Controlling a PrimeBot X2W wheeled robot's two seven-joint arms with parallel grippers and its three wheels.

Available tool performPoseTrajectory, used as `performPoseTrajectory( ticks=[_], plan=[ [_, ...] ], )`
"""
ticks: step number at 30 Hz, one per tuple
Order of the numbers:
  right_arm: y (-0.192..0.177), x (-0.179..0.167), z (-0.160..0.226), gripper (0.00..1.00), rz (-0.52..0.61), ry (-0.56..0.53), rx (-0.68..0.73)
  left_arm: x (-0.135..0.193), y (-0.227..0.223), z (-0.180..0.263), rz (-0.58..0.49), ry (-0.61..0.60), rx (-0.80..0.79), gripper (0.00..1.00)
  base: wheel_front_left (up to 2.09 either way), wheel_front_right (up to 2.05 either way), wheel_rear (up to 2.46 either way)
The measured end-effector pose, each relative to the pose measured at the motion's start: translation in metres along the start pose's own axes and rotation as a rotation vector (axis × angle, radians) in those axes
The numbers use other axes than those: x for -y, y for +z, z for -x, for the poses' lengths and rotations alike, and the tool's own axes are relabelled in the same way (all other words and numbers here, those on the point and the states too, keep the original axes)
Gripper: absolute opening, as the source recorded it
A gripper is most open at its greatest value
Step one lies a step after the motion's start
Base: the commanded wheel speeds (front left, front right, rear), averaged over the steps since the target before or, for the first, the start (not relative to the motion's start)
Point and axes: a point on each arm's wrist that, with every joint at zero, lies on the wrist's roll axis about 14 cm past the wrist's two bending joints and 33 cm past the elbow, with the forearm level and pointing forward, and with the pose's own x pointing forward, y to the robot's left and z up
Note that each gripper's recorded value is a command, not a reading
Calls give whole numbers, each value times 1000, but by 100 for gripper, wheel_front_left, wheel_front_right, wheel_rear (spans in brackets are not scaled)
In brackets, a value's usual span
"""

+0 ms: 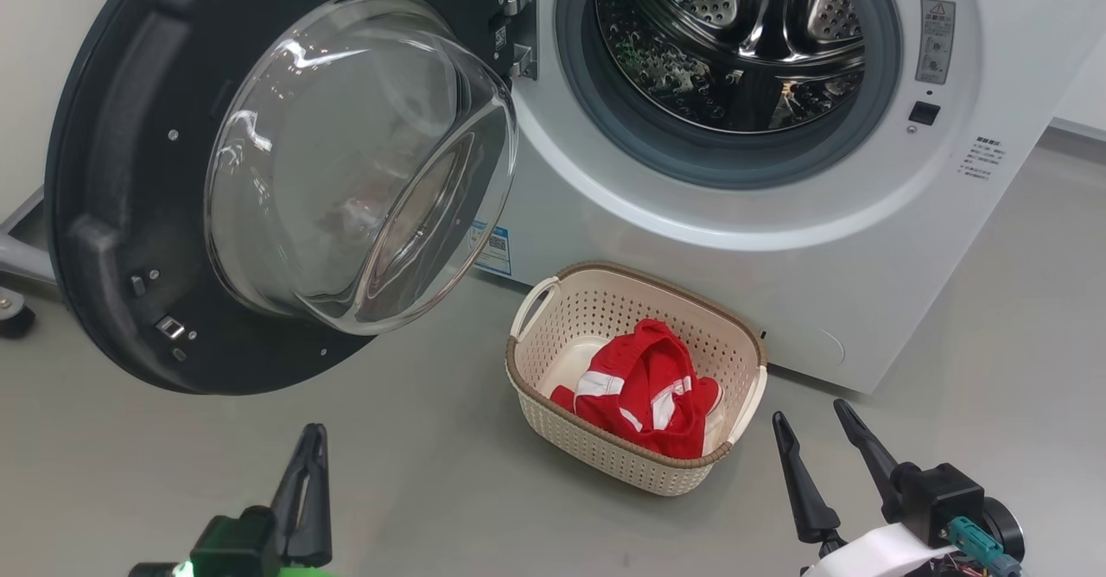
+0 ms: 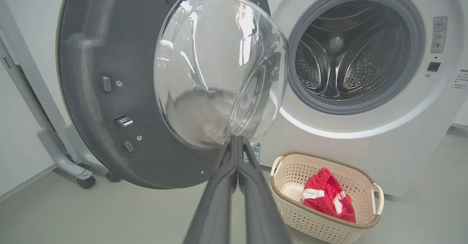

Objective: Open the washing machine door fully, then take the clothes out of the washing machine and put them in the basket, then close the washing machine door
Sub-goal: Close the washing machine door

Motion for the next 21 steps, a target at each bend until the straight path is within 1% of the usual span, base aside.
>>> performPoseTrajectory(
  ticks=[3, 8, 12, 14, 17, 21],
  plan=[
    [0, -1, 0, 100, 0, 2, -1, 6, 1, 1, 29, -14, 1, 0, 0, 0, 0],
    [0, -2, -1, 100, 0, 6, -1, 10, 11, 1, 123, -20, 39, 0, 0, 0, 0],
    [0, -2, -1, 100, 1, 9, -2, 10, 24, 0, 267, -23, 79, 0, 0, 0, 0],
    [-1, -2, -1, 100, 1, 9, -4, 9, 33, -1, 368, -25, 109, 0, 0, 0, 0],
    [-1, -2, -2, 100, 2, 11, -8, 3, 44, -2, 457, -19, 143, 0, 0, 0, 0],
    [-2, -2, -2, 100, -1, 13, -9, -3, 73, -7, 623, -35, 236, 0, 0, 0, 0]
  ],
)
